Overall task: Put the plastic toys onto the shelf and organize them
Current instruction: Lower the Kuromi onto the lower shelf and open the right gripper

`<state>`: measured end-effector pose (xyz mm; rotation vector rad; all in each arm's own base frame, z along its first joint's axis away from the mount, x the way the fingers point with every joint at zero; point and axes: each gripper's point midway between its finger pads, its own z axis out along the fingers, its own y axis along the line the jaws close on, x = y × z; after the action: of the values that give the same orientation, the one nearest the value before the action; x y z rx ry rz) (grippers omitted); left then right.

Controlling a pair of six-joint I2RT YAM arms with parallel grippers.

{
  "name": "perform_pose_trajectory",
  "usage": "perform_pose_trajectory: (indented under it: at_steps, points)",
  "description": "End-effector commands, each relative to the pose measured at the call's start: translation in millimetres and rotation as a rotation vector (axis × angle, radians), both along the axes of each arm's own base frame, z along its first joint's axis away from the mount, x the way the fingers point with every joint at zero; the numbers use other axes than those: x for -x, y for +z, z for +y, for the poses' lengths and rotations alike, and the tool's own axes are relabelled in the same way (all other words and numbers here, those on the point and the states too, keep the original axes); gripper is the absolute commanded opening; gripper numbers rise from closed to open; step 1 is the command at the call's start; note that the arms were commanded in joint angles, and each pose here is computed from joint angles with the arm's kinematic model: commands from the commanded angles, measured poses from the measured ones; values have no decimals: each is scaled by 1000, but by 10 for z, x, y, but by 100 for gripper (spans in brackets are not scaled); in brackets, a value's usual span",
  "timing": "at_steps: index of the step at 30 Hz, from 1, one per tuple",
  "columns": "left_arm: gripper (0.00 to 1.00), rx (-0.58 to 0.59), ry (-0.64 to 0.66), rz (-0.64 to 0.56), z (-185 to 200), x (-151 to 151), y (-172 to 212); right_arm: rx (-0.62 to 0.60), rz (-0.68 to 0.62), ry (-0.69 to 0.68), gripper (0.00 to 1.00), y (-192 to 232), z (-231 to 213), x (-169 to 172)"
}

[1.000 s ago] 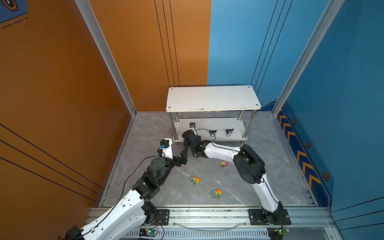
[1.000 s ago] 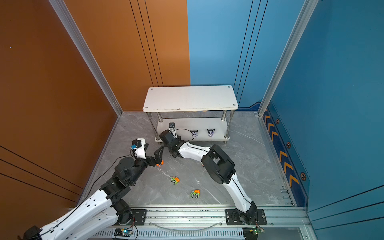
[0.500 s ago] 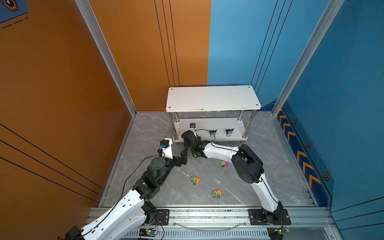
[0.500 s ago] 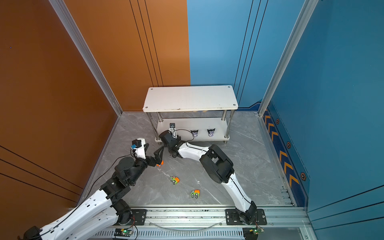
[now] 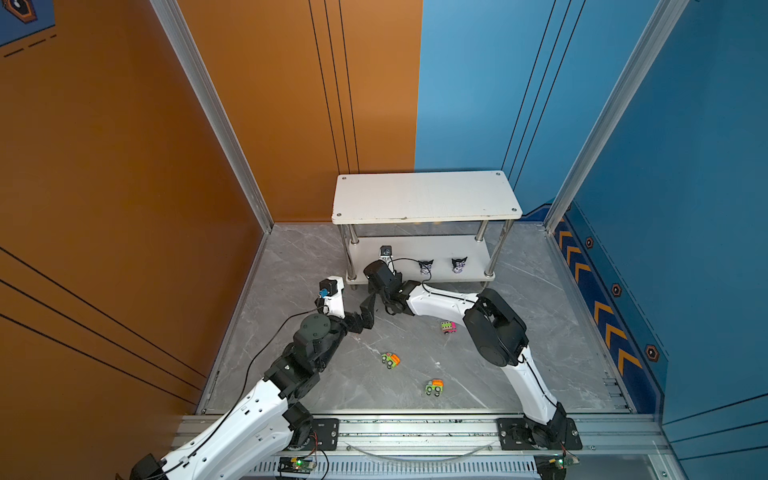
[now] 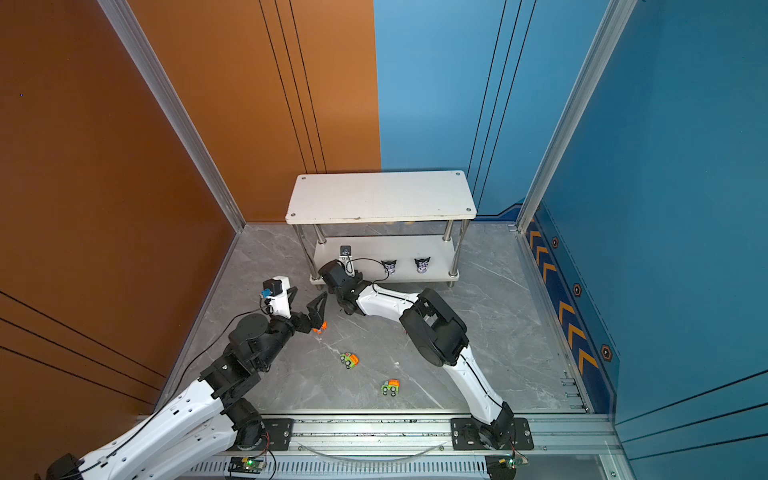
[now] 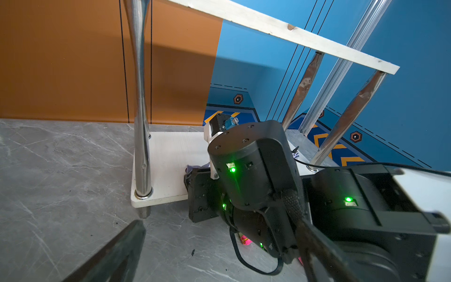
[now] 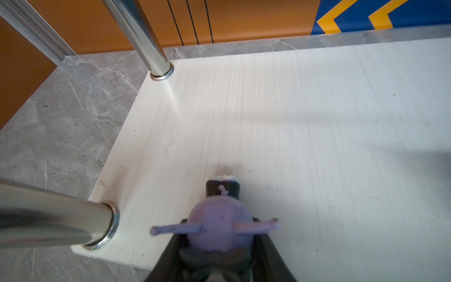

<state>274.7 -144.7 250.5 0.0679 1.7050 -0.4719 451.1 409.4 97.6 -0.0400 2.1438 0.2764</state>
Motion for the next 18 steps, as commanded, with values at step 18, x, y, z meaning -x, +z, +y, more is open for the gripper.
perform_pose_trajectory:
  at_steps: [18]
  points:
    - [98,17,-12,19,-18,-6,-38,55,56,-41,45,-208,-281,30]
